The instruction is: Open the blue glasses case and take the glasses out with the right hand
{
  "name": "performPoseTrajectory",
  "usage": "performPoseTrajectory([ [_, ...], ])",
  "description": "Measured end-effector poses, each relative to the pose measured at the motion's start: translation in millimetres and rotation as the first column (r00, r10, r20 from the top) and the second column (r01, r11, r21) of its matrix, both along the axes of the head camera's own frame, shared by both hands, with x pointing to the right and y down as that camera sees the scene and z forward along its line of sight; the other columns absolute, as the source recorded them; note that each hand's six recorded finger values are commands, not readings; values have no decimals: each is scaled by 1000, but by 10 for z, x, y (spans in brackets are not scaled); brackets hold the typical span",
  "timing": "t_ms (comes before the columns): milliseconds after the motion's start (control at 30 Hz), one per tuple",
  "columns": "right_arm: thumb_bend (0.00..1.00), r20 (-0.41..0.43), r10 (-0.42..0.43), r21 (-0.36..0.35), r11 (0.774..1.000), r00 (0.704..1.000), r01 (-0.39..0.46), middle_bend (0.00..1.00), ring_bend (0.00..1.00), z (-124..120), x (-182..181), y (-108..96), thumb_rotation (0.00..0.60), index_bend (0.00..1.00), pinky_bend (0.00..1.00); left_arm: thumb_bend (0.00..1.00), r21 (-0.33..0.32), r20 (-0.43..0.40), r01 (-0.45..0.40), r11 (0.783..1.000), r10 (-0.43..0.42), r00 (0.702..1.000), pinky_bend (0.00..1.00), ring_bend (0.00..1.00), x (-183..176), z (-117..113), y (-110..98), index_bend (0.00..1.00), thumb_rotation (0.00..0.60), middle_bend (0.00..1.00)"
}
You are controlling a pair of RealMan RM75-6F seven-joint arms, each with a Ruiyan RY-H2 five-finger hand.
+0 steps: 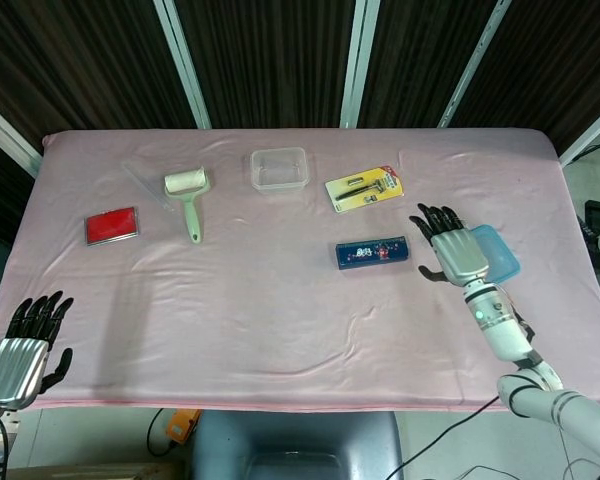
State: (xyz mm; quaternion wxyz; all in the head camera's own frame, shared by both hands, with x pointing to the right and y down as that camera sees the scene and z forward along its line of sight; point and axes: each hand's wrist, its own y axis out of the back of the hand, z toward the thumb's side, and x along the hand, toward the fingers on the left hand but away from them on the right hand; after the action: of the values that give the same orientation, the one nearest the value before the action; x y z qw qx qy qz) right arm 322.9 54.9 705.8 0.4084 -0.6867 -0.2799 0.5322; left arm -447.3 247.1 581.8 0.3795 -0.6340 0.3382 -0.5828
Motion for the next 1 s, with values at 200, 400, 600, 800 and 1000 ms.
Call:
performPoseTrajectory([
  [200, 414, -16, -17, -44, 999, 1000, 16, 9, 0, 227, -153, 17, 600, 326, 0, 434, -4, 4, -2, 1000, 2, 1000, 23, 0, 13, 10, 3, 0, 600, 0],
  [400, 418, -23, -30, -69, 997, 999, 29, 12, 0, 394, -327, 52, 600, 331, 0, 434, -1, 0, 3, 1000, -3, 1000, 24, 0, -3, 0, -4, 0, 600, 0],
  [600, 453, -37, -37, -71, 997, 999, 35, 27, 0, 475, -433, 15, 600, 354, 0, 434, -3, -1, 4, 1000, -4, 1000, 23, 0, -5, 2, -9, 0, 600, 0],
  [800, 480, -60, -31, -69, 997, 998, 27, 34, 0, 523, -471, -55, 600, 399, 0, 434, 1, -2, 9, 1000, -9, 1000, 24, 0, -18, -4, -14, 0, 600, 0],
  [1000, 480, -78, -24, -72, 997, 997, 18, 43, 0, 568, -505, -102, 600, 432, 0, 434, -3, -1, 10, 1000, -10, 1000, 24, 0, -20, 5, -19, 0, 600, 0],
])
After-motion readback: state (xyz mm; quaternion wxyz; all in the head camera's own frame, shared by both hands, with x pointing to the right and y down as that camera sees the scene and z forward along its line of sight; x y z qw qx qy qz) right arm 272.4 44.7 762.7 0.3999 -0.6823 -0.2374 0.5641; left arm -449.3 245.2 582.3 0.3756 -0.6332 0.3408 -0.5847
